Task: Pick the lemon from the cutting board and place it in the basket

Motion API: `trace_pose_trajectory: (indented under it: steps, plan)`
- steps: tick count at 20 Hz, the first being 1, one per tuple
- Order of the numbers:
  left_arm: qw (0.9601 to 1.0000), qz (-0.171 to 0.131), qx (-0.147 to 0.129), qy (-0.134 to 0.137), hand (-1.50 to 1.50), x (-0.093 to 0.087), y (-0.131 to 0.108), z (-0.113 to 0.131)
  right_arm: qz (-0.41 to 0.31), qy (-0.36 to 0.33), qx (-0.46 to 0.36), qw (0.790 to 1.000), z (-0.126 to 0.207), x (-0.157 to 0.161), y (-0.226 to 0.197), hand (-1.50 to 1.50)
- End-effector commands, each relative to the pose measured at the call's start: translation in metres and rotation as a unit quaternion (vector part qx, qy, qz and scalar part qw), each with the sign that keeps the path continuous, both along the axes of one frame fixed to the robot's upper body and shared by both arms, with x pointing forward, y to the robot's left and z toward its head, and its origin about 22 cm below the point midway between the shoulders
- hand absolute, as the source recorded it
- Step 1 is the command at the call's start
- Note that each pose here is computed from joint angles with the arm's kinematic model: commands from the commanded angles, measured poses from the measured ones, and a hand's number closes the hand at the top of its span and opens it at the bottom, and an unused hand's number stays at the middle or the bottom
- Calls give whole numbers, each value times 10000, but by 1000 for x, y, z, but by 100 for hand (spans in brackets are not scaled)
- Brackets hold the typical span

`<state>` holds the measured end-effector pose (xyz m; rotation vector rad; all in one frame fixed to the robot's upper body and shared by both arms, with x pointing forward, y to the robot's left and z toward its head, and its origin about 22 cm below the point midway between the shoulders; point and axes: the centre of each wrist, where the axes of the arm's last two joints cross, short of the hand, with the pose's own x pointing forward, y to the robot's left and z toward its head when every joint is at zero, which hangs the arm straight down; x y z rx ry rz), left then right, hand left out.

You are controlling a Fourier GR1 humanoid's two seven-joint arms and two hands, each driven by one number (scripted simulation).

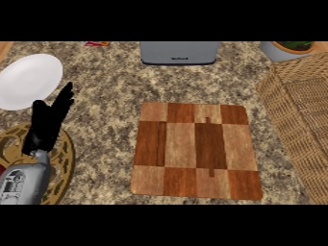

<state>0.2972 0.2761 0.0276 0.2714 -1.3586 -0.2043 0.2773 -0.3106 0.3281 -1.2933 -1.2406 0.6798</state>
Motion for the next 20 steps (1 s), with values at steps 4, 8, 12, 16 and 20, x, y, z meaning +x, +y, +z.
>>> trace_pose_trajectory:
  steps: [4,8,12,16,20]
  plan:
    - [9999,103,4,1,0,-3,8,-6,284,237,-25,9993,-10,-13,-69,150]
    - [10000,-19,-41,24,0,-15,12,-4,374,238,76,9990,-44,12,-88,150]
    - [9999,-63,80,10,0,0,11,4,416,377,22,9984,-72,20,-99,150]
    - [10000,-49,-44,-25,0,5,3,-2,398,528,233,9975,-108,35,-110,150]
    - [9999,-74,-23,95,0,5,-9,12,91,704,1218,9900,-126,31,-123,150]
